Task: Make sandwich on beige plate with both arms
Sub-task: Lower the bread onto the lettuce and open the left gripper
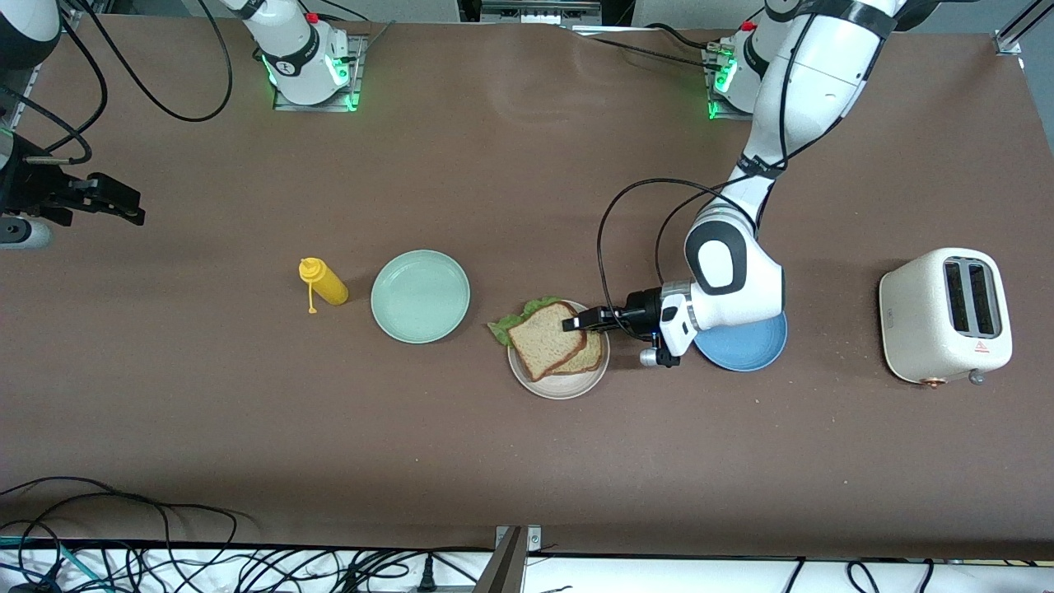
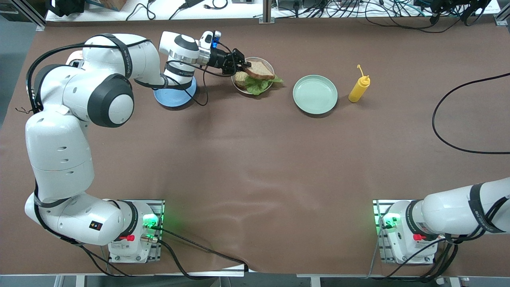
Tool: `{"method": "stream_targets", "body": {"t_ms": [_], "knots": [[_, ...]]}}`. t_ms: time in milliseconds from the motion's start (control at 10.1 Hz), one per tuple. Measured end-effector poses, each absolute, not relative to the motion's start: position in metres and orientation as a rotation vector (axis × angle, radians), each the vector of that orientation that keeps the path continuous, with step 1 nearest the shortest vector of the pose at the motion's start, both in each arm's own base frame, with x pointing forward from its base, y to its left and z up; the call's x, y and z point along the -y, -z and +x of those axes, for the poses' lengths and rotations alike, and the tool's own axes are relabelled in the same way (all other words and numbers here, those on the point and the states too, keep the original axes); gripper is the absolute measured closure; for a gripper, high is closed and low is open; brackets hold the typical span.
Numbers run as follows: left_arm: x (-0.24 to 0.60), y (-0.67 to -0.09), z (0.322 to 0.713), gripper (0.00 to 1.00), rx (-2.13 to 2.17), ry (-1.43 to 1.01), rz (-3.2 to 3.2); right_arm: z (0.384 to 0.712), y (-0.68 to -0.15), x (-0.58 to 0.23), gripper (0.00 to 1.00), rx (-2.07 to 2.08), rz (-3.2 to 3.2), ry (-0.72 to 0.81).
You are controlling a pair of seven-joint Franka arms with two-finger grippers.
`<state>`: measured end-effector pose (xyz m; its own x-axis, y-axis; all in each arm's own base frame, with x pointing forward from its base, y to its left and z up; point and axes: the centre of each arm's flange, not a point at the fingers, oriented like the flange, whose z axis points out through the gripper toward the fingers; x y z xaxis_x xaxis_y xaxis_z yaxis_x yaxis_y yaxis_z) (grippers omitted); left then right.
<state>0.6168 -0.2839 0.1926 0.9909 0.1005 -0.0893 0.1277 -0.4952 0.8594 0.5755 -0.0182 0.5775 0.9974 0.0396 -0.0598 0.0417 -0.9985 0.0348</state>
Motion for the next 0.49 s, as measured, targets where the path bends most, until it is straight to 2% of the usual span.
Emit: {"method": "stream_targets", "body": {"t_ms": [395,494], "knots": [[0.264,-0.187,0.624,0.0,-0.142,-0.014,2.13,0.575,-0.577,0.019,0.0,-0.061,3.104,0.096],[0.255,-0.187,0.628,0.0,-0.118,-0.022,2.162,0.575,-0.577,0.019,0.0,-0.06,3.104,0.097]]}}
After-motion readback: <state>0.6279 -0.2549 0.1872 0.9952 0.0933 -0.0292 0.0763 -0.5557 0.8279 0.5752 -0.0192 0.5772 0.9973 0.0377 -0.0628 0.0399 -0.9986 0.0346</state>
